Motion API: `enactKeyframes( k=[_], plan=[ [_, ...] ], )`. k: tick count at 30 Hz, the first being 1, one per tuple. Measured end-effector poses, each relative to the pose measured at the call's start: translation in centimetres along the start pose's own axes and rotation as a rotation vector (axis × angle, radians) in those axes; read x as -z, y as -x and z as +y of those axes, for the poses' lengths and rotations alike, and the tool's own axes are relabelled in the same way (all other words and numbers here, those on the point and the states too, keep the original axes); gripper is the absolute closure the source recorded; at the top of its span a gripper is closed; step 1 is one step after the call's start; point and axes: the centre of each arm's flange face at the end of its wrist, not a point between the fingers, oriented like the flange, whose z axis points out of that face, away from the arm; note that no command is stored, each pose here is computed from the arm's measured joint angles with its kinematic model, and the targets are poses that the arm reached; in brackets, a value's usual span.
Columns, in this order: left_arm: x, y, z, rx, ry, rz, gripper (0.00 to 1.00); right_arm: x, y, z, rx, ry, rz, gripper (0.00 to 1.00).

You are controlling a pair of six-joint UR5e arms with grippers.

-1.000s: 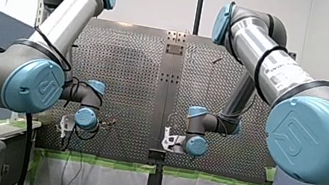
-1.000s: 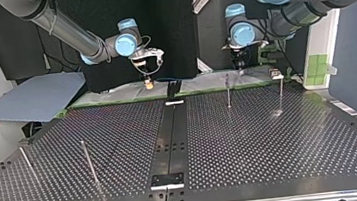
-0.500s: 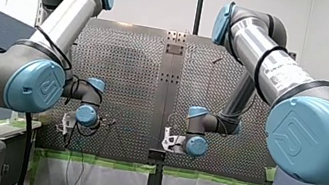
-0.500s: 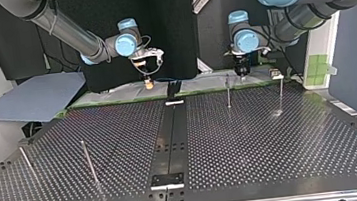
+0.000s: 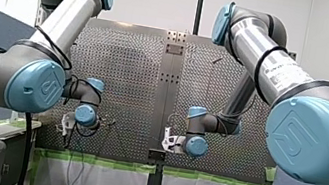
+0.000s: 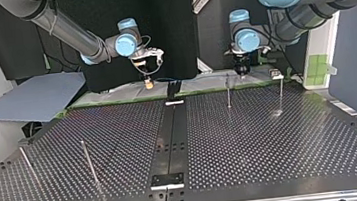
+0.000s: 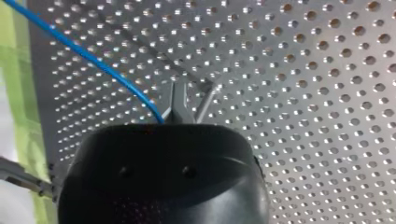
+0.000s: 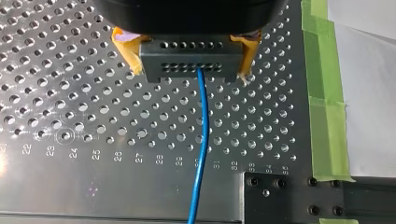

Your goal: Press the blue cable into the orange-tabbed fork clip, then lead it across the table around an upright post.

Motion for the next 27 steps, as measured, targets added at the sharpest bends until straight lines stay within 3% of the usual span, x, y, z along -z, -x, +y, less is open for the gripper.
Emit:
enactKeyframes(
  k=[7, 18, 27],
  plan=[
    [1.6, -1.3, 0.5, -0.043, 0.021, 0.04, 1.0, 0.0, 0.0, 0.0, 0.0, 0.001, 0.002, 1.0],
    [0.9, -0.7, 0.4, -0.029, 0.017, -0.01, 1.0, 0.0, 0.0, 0.0, 0.0, 0.001, 0.0, 1.0],
    [-0.1, -0.2, 0.3, -0.026, 0.014, -0.007, 1.0, 0.0, 0.1, 0.0, 0.0, 0.002, 0.0, 1.0]
  ],
)
